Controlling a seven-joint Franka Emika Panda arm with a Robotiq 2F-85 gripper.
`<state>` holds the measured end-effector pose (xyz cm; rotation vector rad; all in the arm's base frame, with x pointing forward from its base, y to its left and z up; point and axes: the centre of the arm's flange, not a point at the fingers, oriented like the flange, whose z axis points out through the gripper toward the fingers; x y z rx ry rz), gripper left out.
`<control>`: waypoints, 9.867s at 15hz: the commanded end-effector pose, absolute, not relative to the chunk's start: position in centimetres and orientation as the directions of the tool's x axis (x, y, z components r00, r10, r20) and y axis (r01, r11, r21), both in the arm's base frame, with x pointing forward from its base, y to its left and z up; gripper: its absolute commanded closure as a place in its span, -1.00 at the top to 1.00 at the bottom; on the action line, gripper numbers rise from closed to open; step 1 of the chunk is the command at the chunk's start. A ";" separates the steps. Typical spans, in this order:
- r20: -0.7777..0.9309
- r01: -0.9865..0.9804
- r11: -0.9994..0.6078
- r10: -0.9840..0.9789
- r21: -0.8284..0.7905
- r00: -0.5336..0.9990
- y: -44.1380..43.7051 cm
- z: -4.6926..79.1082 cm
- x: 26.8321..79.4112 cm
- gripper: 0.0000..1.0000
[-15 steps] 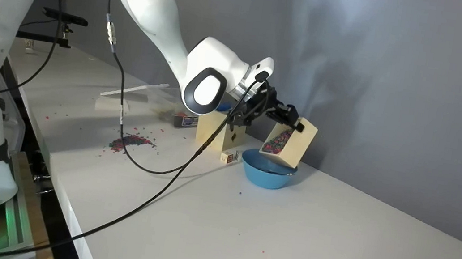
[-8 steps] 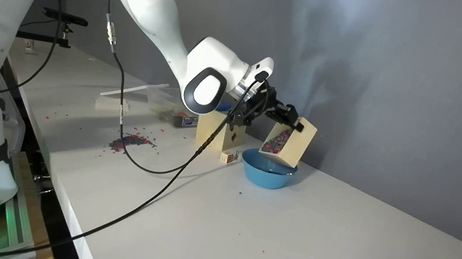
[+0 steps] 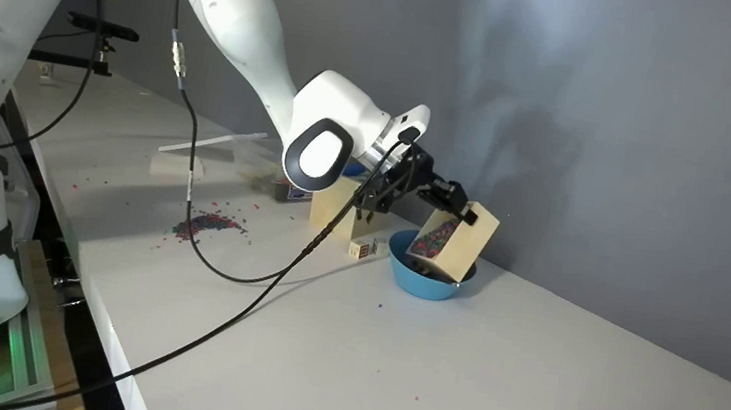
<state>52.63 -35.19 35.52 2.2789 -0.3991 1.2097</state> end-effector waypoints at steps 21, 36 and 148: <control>0.918 -0.747 -0.548 0.110 0.376 0.380 -31.0 39.6 53.0 -0.97; 0.932 -0.819 -0.456 0.069 0.348 0.357 -32.0 38.5 57.1 -0.97; 0.935 -0.922 -0.268 -0.139 0.281 0.326 -44.0 46.5 48.5 -0.97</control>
